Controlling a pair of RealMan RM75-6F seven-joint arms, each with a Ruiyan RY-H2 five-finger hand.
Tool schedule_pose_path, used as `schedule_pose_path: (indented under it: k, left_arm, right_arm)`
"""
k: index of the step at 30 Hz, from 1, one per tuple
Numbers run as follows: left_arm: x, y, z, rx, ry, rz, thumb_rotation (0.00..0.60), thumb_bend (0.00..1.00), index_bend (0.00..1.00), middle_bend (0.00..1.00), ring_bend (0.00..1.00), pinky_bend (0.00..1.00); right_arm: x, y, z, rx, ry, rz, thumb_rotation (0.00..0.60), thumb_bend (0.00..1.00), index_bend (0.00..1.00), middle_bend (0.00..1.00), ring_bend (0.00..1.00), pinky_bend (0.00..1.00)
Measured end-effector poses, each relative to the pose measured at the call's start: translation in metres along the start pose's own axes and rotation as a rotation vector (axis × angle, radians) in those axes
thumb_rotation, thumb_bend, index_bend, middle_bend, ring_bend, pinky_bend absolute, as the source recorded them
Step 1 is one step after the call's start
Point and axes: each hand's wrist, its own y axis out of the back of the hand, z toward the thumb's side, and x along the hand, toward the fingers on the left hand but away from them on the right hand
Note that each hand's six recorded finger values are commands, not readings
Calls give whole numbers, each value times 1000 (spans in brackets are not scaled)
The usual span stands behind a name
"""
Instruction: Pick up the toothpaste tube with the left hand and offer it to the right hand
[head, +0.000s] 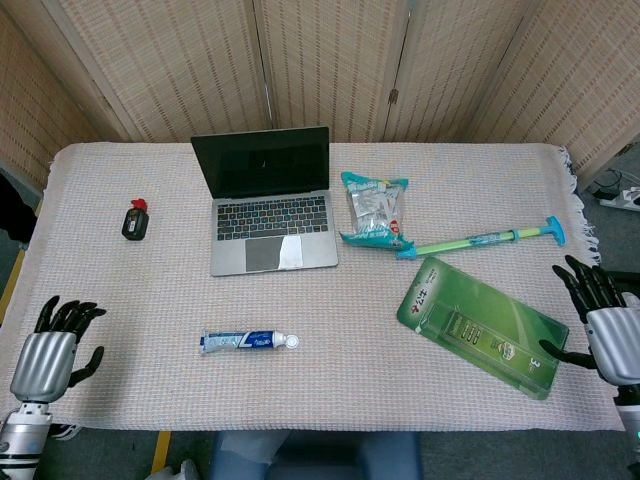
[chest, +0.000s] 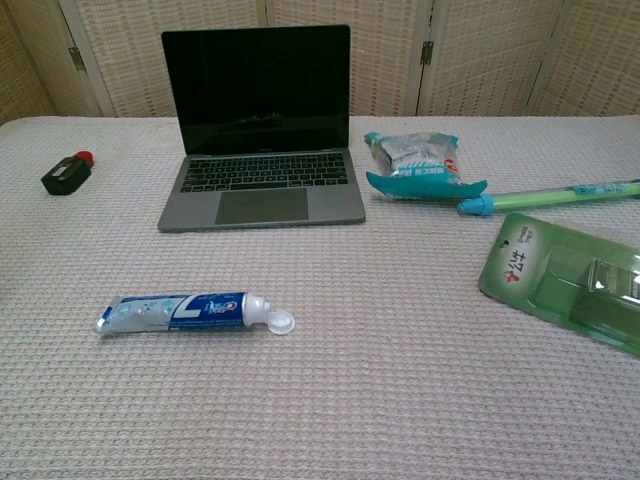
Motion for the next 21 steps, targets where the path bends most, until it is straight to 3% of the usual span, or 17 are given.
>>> schedule_pose_path:
  k: [6, 12, 16, 21]
  left_arm:
    - [17, -10, 36, -51, -146, -87, 600, 384, 268, 252, 173, 0]
    - [30, -29, 78, -40, -278, -177, 600, 345, 223, 232, 169, 0]
    - [36, -47, 104, -20, -335, -231, 600, 344, 216, 225, 167, 0]
    - [47, -67, 129, 2, -360, -251, 600, 347, 250, 225, 190, 0]
  right_arm:
    - [3, 3, -2, -1, -3, -5, 600, 105, 0, 0, 0, 0]
    - [2, 0, -4, -1, -8, 3, 600, 105, 0, 0, 0, 0]
    - [2, -1, -6, -2, -11, 7, 600, 105, 0, 0, 0, 0]
    - [3, -1, -9, -2, -18, 8, 600, 105, 0, 0, 0, 0]
